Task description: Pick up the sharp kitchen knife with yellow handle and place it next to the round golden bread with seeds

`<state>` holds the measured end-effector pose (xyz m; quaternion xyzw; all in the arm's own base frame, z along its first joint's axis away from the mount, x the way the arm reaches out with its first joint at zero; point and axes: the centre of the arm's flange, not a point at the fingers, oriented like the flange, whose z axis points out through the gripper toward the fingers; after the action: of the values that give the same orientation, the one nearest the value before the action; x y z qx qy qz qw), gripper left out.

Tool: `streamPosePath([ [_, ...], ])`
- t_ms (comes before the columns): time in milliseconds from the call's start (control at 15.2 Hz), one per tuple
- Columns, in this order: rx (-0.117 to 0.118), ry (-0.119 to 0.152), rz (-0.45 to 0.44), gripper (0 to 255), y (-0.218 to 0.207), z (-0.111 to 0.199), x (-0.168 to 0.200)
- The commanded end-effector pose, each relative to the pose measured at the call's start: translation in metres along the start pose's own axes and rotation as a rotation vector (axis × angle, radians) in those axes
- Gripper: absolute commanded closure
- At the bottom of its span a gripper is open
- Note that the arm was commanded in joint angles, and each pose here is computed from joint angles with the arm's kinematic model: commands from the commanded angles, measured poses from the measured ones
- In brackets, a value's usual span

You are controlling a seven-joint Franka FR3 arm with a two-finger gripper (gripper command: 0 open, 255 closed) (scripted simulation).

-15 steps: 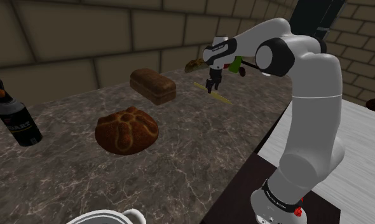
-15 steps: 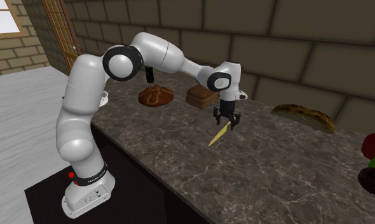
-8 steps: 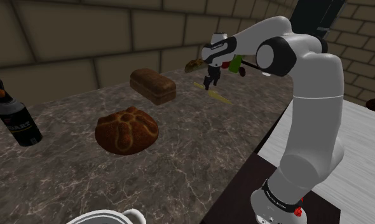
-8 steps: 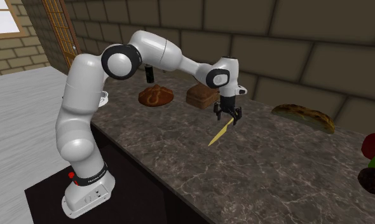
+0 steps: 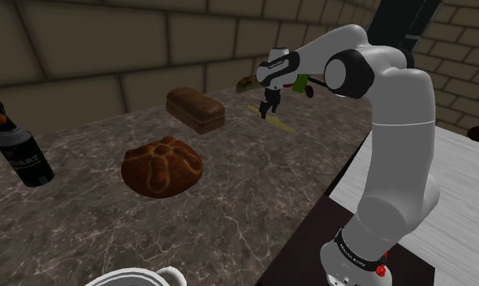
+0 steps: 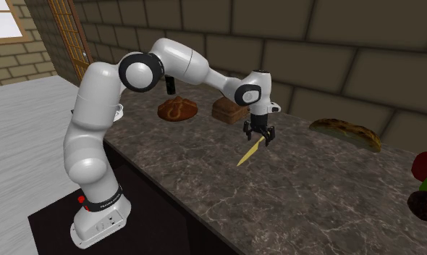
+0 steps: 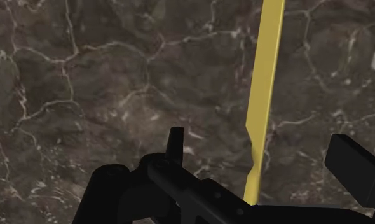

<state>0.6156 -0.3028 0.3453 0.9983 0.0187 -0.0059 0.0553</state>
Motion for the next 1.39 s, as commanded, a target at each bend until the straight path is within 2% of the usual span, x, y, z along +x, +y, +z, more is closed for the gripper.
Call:
streamPosePath([
  [0,0.0,0.0,0.0,0,0.0,0.0,0.0],
  [132,0.0,0.0,0.0,0,0.0,0.0,0.0],
  [198,0.0,0.0,0.0,255,0.0,0.0,0.0],
  [792,0.0,0.001,0.0,255,0.0,0.0,0.0],
  [858,0.0,0.001,0.0,0,0.0,0.0,0.0],
  [1056,-0.029,-0.074,-0.007,0,-0.007,-0.031,-0.013],
  [1320,-0.031,-0.077,-0.007,0,-0.007,-0.016,-0.014],
])
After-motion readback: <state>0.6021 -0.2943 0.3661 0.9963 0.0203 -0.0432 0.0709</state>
